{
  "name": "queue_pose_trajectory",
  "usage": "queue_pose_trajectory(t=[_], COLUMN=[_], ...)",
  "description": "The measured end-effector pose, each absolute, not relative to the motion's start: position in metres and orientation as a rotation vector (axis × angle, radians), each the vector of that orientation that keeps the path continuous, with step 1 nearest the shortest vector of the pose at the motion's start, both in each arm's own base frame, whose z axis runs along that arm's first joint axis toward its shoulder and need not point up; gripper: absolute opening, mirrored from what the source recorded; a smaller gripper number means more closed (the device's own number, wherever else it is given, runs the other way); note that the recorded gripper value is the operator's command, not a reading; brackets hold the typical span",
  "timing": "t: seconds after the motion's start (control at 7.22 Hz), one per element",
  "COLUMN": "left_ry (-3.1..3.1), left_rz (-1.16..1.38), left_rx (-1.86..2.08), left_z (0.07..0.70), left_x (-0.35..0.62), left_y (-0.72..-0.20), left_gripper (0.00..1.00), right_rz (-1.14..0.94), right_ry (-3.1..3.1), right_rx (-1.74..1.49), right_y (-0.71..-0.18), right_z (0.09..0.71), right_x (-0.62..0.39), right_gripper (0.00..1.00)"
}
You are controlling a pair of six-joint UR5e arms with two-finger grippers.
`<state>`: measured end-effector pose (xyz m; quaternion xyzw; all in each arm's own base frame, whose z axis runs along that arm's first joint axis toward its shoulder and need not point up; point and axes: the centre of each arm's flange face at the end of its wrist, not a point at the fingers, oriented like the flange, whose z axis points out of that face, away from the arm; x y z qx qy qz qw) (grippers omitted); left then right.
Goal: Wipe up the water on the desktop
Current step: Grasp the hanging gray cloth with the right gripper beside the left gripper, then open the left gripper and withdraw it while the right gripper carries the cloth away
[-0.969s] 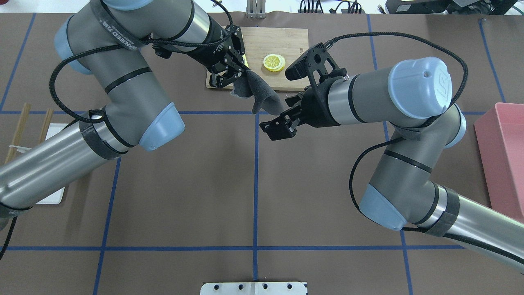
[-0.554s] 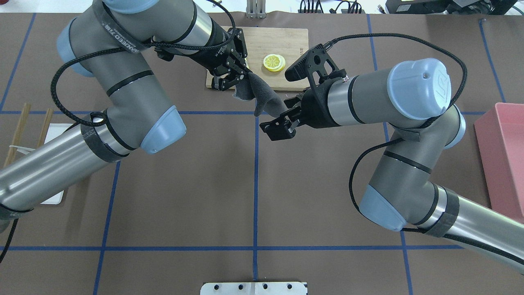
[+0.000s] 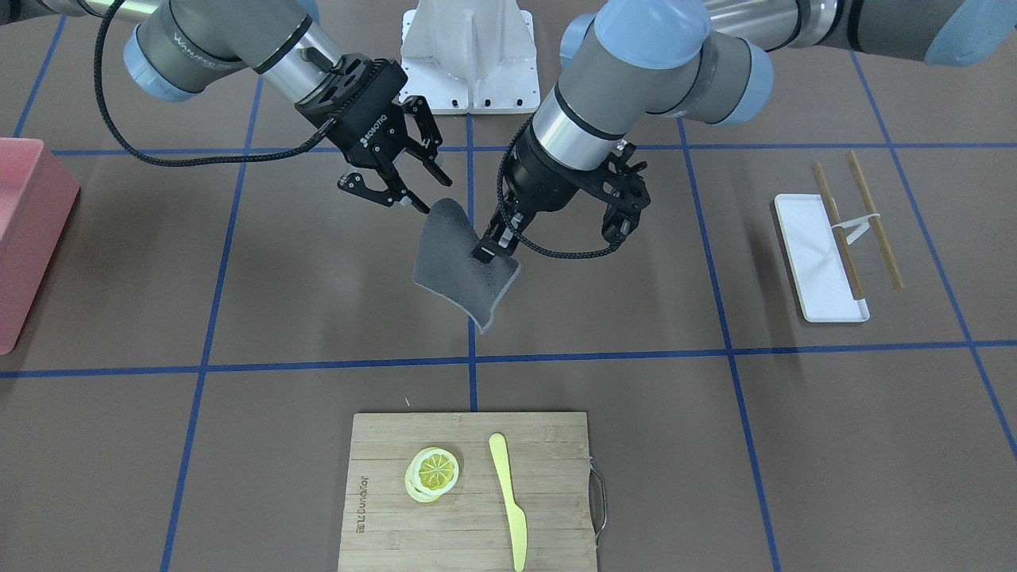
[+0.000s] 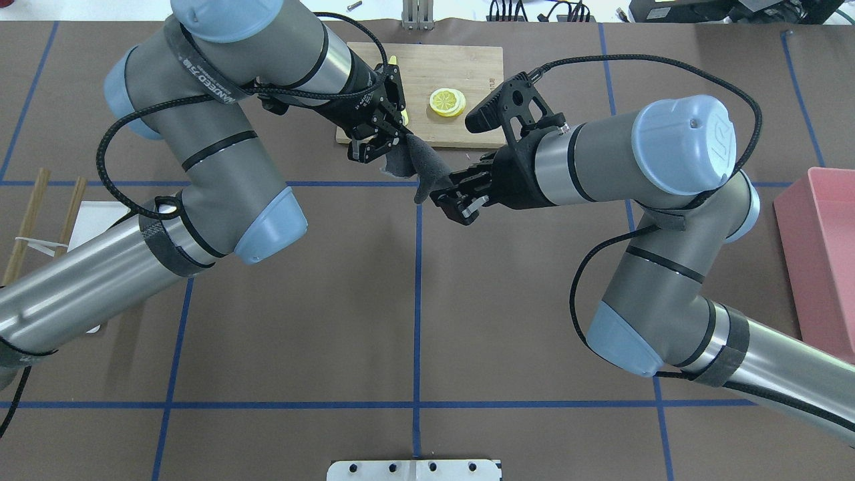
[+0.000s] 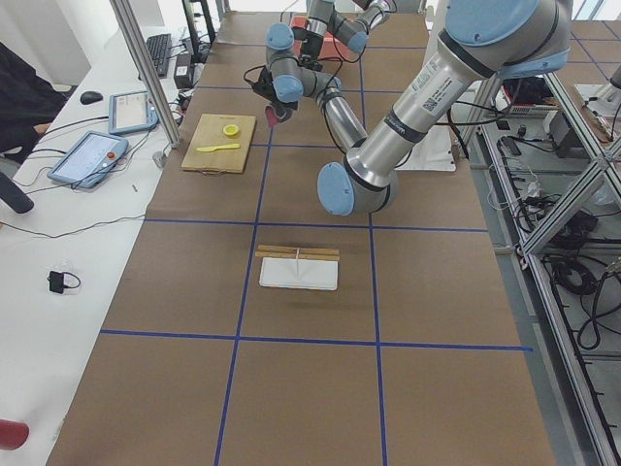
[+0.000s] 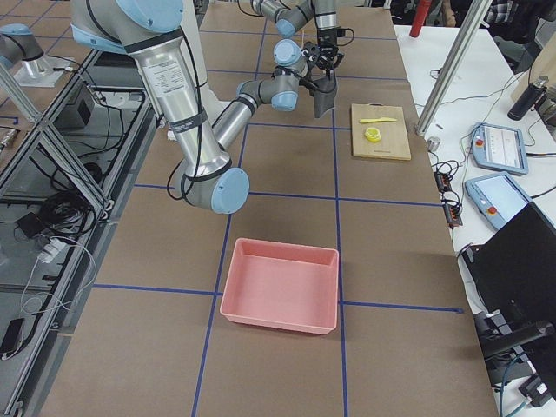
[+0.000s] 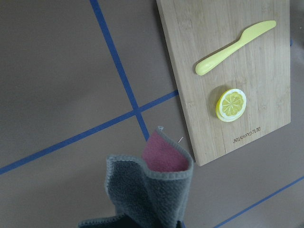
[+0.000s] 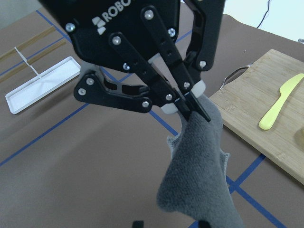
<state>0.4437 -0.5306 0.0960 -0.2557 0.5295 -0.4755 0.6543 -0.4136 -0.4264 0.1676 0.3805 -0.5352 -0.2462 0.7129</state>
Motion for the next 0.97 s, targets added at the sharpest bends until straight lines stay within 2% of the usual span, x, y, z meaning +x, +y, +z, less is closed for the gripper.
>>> queue_pose_trajectory(t=[0.83,0.97], left_ry=[1.21,1.21], left_rz=[-1.069,-1.069], left_rx=[-0.587,-0.591], left_z=[0.0903,0.0891], left_x=[0.444,0.4447], left_y=[-0.5249,-0.5232], left_gripper=[0.0,0.0], right_rz=[-0.543,-0.543], right_ry=[-1.18,-1.179], right_rx=[0.839,0.837], right_y=[-0.4276,-0.4276], right_z=[0.1708,0.1719], right_x=[-0.414,-0.4141], right_gripper=[0.49,0.39])
